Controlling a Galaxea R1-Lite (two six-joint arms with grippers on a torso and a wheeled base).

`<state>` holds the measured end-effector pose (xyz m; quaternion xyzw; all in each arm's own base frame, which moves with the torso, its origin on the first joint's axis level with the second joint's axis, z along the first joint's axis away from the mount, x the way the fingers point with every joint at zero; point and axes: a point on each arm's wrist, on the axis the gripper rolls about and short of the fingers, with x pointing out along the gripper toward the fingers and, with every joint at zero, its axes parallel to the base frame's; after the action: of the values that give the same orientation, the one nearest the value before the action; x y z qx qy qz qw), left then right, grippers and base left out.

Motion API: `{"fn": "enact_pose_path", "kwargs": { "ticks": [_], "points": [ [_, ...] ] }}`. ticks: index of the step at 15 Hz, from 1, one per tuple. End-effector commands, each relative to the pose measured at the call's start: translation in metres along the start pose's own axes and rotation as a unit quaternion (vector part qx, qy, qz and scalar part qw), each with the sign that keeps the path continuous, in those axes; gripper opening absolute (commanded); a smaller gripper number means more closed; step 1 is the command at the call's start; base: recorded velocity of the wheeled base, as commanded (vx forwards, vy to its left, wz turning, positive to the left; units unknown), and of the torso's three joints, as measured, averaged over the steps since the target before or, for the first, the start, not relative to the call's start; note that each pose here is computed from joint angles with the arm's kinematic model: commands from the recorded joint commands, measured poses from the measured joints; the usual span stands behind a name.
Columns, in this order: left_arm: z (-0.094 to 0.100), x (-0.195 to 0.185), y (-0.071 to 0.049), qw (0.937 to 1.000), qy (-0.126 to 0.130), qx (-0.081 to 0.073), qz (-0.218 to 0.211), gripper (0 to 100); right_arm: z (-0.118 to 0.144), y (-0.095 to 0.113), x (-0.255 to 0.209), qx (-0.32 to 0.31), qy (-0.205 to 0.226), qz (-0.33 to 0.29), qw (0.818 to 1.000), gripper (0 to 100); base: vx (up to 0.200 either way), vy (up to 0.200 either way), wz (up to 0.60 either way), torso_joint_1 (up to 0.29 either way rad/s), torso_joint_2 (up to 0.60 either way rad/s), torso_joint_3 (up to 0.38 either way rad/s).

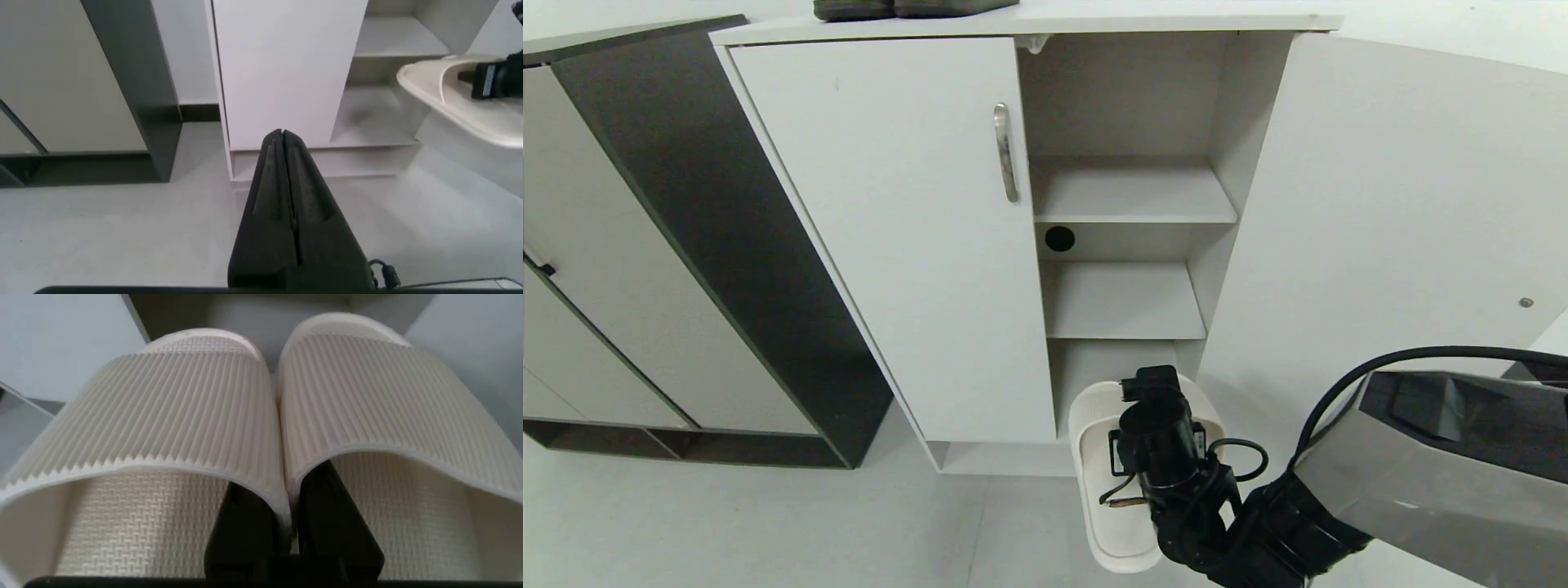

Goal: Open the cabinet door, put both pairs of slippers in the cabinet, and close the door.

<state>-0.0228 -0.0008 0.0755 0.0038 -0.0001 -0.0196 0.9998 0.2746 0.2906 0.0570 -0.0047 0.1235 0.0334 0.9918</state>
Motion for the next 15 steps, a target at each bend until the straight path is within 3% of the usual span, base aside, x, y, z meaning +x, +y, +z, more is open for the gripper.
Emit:
{"fn": "enact_pose_path", "kwargs": {
  "ticks": [1,6,9,15],
  "points": [
    [0.0,0.0,0.0,1.0,0.001,0.0,0.0,0,-0.006,0.002,0.003,-0.009,-0.007,-0.004,1.0,0,0.0,0.0,0.0,-0.002,0.0,-0.203],
    [0.0,0.0,0.0,1.0,0.001,0.0,0.0,0,0.004,-0.004,-0.002,-0.024,-0.105,-0.011,0.994,0,0.0,0.0,0.0,0.001,0.0,-0.191],
    [0.0,0.0,0.0,1.0,0.001,0.0,0.0,0,-0.01,-0.004,0.008,-0.033,-0.111,-0.015,0.993,0,0.0,0.0,0.0,0.001,0.0,-0.028],
    [0.0,0.0,0.0,1.0,0.001,0.0,0.0,0,-0.004,-0.005,0.008,-0.023,-0.121,-0.017,0.992,0,0.033,0.0,0.0,0.0,0.0,0.0]
  ]
}}
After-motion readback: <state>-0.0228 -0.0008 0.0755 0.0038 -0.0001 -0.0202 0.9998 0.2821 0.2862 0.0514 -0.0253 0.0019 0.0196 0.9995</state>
